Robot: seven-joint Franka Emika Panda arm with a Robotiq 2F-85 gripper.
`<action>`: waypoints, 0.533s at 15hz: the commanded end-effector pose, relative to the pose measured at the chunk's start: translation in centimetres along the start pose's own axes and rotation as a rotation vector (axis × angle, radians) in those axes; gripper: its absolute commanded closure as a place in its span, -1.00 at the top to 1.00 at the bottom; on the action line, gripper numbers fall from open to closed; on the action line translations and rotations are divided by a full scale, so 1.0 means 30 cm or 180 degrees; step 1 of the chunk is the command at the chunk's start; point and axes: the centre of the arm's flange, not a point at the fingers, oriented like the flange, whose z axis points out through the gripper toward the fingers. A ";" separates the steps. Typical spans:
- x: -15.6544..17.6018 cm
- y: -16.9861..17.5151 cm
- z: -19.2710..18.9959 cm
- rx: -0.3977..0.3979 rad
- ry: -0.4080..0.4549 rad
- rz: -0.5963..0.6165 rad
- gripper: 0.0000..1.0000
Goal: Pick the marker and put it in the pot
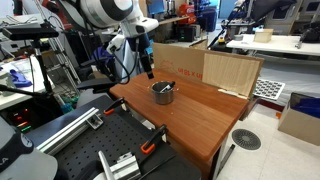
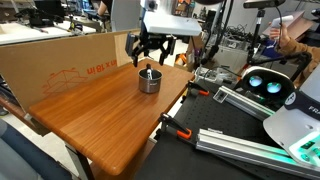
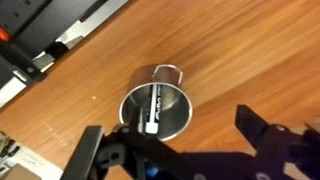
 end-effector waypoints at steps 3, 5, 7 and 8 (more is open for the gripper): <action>0.059 -0.002 -0.317 0.0324 -0.0403 0.0024 1.00; 0.048 -0.023 -0.297 0.0352 -0.0303 0.0024 1.00; 0.060 -0.007 -0.347 0.0362 -0.0372 0.0021 1.00; 0.057 -0.004 -0.344 0.0353 -0.0389 0.0019 1.00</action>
